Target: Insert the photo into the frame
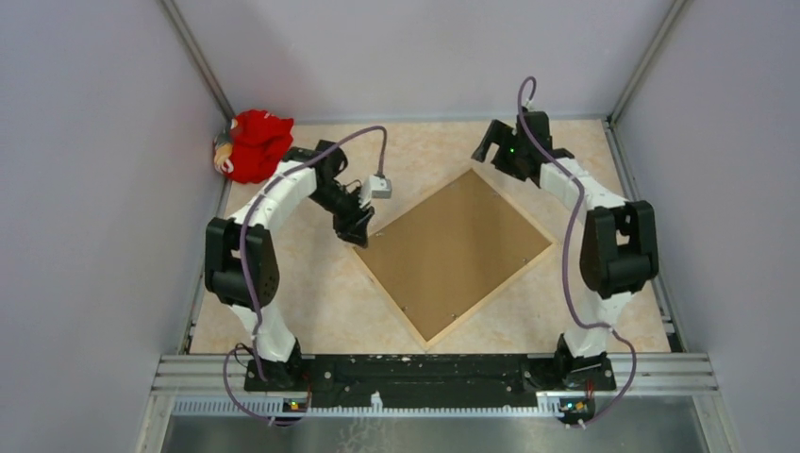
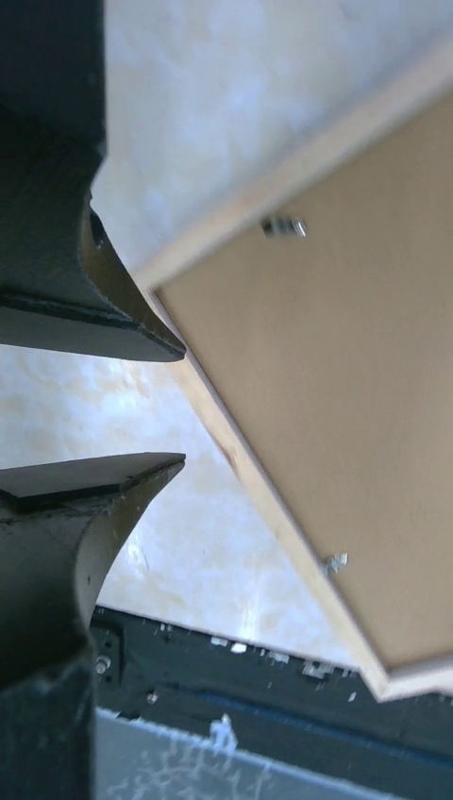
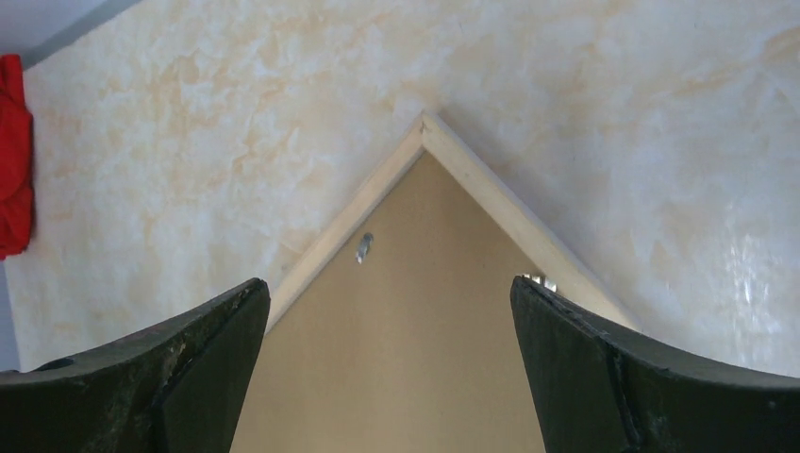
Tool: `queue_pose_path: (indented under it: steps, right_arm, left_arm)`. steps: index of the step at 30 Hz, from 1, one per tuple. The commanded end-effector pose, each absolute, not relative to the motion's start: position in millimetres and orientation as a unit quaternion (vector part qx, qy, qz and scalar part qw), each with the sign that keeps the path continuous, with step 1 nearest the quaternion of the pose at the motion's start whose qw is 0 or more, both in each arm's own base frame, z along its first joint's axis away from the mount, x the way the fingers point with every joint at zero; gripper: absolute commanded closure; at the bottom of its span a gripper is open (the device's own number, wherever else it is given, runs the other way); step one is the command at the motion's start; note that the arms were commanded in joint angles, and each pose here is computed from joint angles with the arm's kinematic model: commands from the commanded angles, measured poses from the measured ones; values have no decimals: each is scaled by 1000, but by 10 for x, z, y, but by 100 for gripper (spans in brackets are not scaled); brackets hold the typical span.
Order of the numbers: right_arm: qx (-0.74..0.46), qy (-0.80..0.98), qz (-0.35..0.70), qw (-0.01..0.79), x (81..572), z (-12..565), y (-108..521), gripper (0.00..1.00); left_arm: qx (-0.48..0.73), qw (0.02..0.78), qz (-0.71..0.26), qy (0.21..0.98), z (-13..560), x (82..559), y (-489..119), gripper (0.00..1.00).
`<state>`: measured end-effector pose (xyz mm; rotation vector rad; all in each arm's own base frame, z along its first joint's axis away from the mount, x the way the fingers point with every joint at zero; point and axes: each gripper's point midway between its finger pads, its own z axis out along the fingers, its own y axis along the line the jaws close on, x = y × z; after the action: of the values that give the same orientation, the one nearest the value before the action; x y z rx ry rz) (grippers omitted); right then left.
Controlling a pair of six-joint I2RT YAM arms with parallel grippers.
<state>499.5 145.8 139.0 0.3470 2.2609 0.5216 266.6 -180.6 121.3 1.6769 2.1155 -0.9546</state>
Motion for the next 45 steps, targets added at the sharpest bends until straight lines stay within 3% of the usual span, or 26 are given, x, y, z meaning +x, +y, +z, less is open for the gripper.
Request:
queue_pose_path:
  steps: [1,5,9,17,26,38,45]
  right_arm:
    - [119,878,217,411,4653,1525,1721,1]
    - [86,879,245,399,4278,1471,2210,2]
    - [42,883,278,376,3852,1371,2843,4]
    - [8,871,373,319,3325,1256,3893,8]
    - [15,869,412,273,3225,1002,4280,12]
    - [18,863,449,230,2770,942,4233,15]
    - [29,865,447,227,2593,922,4080,15]
  left_arm:
    - [509,176,-303,786,1110,3254,-1562,56]
    - [412,166,-346,826,864,3744,-1421,65]
    - [371,155,-388,830,626,3896,-1424,71]
    - [354,135,-430,820,491,3760,-1508,80]
    - [354,120,-445,814,383,3503,-1509,85]
    - [383,87,-491,777,393,2810,-1621,80]
    - [387,94,-489,776,453,2782,-1628,68]
